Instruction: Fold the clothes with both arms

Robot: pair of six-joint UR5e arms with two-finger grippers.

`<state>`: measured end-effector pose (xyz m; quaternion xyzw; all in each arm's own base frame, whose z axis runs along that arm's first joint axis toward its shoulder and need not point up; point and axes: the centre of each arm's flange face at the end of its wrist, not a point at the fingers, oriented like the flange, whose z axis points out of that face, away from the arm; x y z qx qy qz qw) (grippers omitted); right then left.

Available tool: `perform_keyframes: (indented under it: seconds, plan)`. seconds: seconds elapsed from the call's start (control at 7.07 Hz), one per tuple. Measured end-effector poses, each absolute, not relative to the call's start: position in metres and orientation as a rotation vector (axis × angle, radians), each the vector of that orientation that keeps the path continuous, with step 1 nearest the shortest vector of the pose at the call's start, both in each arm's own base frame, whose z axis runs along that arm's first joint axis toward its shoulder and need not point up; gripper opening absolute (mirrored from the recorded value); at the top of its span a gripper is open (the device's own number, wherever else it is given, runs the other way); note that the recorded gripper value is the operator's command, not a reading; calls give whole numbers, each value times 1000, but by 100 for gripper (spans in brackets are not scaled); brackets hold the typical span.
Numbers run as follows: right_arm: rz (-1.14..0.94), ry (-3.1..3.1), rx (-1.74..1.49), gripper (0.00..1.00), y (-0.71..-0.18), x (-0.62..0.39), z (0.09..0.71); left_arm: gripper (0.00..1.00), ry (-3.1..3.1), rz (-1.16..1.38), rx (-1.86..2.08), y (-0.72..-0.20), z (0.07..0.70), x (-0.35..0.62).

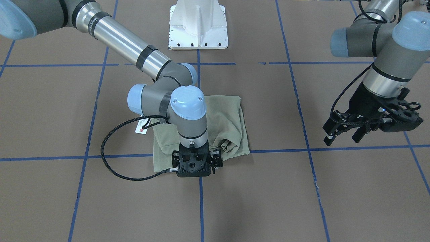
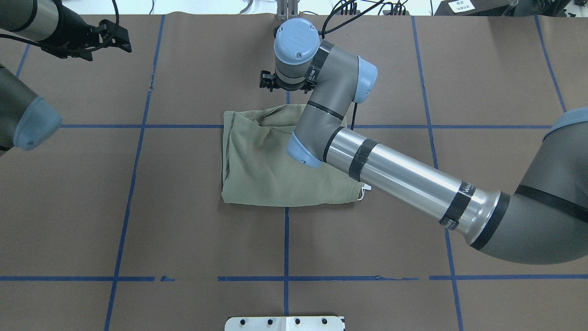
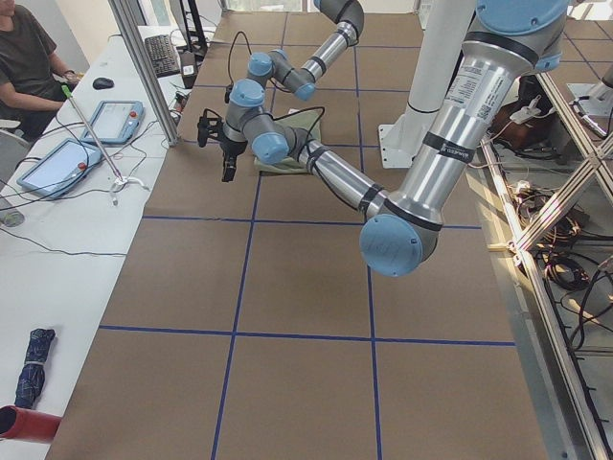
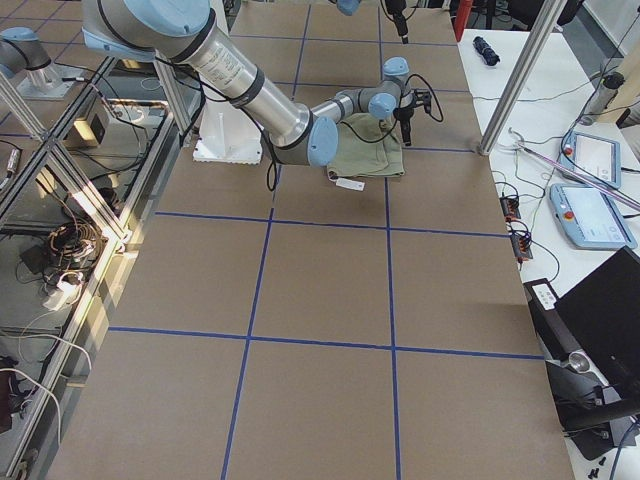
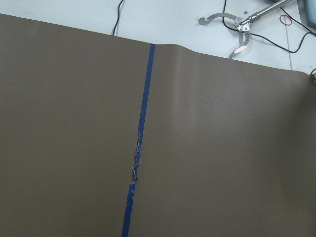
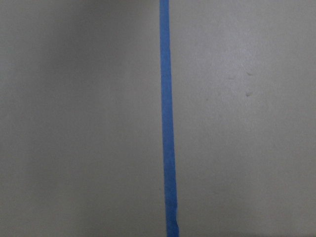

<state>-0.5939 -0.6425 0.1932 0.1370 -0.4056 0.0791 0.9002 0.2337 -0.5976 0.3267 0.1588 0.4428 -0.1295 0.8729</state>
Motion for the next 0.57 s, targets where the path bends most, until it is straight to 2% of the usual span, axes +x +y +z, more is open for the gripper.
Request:
perform_keyframes:
  seconds: [0.28, 0.57]
  plan:
    - [96, -861, 223, 100, -643, -490, 232, 100, 923, -130, 341, -572, 356, 214]
    - [23, -866, 183, 100, -643, -334, 304, 100, 859, -21, 366, -556, 400, 162]
